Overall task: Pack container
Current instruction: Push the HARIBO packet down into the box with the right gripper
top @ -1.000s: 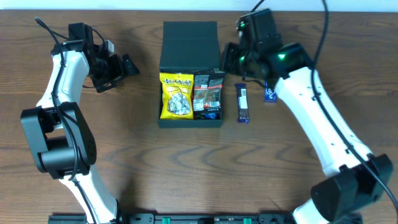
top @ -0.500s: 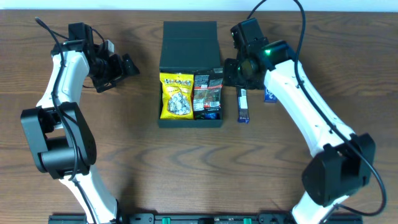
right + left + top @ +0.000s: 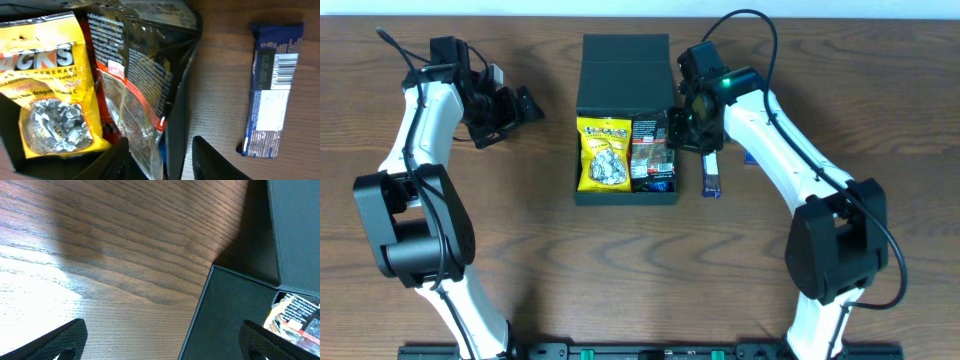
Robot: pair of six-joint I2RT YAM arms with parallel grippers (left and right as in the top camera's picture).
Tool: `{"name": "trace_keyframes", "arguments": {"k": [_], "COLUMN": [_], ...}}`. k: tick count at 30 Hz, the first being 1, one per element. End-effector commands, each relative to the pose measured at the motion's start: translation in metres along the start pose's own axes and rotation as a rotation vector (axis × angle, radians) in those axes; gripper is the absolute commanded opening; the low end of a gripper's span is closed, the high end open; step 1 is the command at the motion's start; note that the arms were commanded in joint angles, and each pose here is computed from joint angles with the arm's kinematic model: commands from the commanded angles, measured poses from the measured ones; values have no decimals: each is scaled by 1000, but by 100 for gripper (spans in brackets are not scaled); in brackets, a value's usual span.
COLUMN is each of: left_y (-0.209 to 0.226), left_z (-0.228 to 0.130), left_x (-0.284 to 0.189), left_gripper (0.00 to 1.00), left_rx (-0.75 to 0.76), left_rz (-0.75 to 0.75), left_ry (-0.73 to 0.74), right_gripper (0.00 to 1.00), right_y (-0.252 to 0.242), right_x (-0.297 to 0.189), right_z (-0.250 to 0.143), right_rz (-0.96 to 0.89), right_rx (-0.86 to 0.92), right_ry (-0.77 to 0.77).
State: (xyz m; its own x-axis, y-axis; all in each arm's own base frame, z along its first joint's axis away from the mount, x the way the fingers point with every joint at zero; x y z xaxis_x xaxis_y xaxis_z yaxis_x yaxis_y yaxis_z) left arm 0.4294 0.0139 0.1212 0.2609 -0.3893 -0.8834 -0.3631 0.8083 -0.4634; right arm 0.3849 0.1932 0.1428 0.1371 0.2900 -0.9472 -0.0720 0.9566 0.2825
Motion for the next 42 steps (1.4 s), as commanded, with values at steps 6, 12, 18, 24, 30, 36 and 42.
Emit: {"name": "trace_keyframes", "arguments": {"k": [6, 12, 18, 24, 30, 36, 42], "left_y": [-7, -7, -7, -7, -7, -6, -7], "left_z": [6, 6, 6, 6, 6, 6, 6], "left_x": [-9, -9, -9, -9, -9, -9, -9], "left_gripper": [98, 98, 98, 98, 98, 98, 98], "left_rx": [38, 38, 38, 38, 38, 38, 39], "left_rz": [-7, -6, -6, -6, -7, -6, -7], "left_ry": [-29, -30, -30, -30, -30, -30, -32], "right_gripper": [39, 31, 6, 2, 2, 2, 1], "right_y": [4, 3, 4, 7, 24, 40, 84], "right_x": [18, 25, 25, 18, -18, -50, -63], "right_z": [0, 1, 4, 10, 30, 40, 35], "right_rz": [25, 22, 29, 37, 64, 103, 434], "right_rx": [-27, -24, -29, -32, -69, -103, -175], "right_ry": [24, 34, 14, -6, -81, -120, -76]}}
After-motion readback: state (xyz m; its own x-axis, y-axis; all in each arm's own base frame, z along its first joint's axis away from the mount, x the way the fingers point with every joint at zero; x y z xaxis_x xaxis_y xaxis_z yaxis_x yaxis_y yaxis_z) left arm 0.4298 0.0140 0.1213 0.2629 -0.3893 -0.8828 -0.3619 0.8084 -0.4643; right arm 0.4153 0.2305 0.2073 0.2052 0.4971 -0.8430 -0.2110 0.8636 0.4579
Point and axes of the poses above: each gripper's point midway between its finger pads, its own x axis out along the fingers, its own y axis along the line the jaws close on, z = x × y, the point moved 5 cm from there along -x, back along the fingers, and after that the axes turned 7 degrees about -x, right-handed, at the moved point
